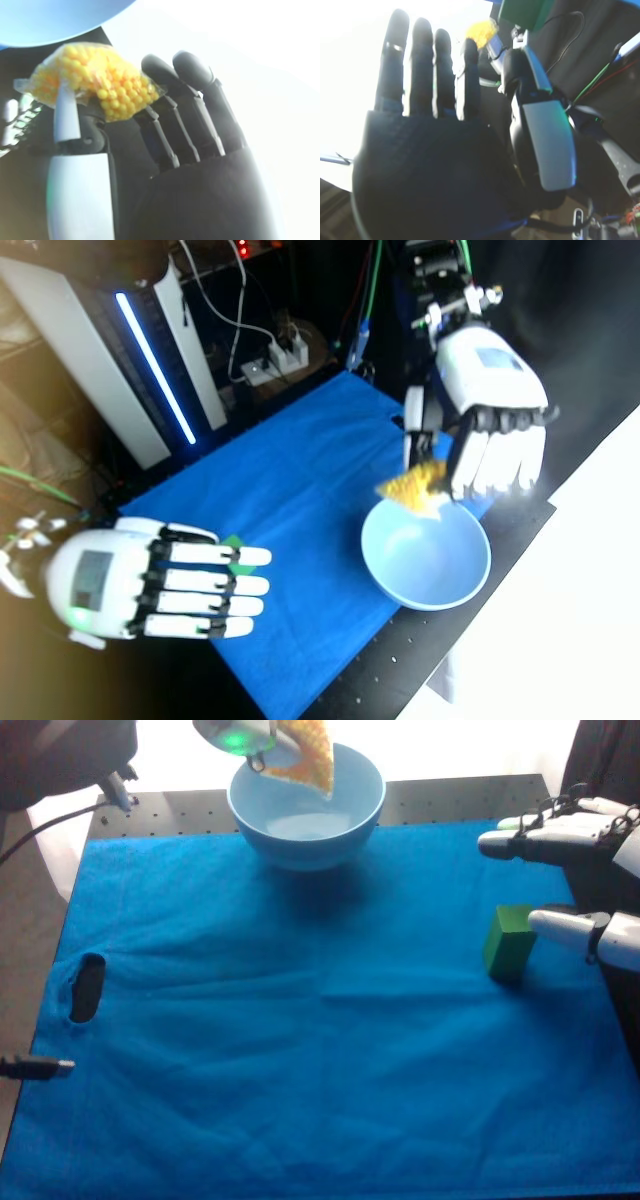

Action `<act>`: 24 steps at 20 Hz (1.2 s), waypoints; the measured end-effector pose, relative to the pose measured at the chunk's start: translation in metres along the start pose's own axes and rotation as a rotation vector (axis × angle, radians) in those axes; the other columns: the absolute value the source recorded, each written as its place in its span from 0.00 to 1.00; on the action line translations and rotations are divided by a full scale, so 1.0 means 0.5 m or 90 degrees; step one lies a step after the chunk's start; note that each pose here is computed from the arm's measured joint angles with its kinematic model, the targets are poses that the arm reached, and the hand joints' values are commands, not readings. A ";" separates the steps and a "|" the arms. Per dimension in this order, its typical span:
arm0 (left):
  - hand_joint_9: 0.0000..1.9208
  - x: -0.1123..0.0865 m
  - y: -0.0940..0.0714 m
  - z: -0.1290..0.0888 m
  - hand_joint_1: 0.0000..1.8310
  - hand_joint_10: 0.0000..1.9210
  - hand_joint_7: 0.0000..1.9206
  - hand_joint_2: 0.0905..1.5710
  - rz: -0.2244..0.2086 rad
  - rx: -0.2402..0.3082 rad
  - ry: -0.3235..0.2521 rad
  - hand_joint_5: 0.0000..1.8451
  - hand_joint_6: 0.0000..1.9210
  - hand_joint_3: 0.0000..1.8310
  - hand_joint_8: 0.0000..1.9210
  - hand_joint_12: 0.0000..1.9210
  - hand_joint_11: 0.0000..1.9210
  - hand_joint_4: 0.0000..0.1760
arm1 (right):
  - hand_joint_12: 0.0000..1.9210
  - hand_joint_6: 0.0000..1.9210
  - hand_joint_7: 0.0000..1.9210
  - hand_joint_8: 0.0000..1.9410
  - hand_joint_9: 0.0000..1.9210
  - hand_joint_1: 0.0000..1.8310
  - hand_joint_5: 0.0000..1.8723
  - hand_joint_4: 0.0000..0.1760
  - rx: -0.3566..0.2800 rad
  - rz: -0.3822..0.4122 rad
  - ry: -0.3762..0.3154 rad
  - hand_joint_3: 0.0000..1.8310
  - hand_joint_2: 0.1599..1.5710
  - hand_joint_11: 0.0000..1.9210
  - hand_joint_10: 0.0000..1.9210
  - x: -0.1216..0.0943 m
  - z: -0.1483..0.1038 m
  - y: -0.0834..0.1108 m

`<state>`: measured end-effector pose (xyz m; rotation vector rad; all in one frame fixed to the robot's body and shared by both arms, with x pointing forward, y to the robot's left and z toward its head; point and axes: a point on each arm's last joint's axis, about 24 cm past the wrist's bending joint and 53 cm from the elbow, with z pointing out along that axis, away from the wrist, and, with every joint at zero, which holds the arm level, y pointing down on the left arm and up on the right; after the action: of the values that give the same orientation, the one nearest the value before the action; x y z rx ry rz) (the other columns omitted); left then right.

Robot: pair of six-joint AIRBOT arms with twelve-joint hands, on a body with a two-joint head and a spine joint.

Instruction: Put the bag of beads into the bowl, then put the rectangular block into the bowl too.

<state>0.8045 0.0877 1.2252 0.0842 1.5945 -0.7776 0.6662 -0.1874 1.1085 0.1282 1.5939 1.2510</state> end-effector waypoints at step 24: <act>0.00 0.048 0.016 -0.350 0.46 0.00 0.00 0.55 -0.028 0.045 0.000 0.04 0.00 0.00 0.00 0.00 0.00 1.00 | 0.07 0.00 0.15 0.00 0.15 0.49 0.19 0.38 -0.004 0.007 0.010 0.00 0.59 0.13 0.00 0.017 0.004 0.008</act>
<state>0.6539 0.1757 1.1954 0.1003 1.5727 -0.8693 0.6620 -0.1791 1.1065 0.1237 1.6054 1.2687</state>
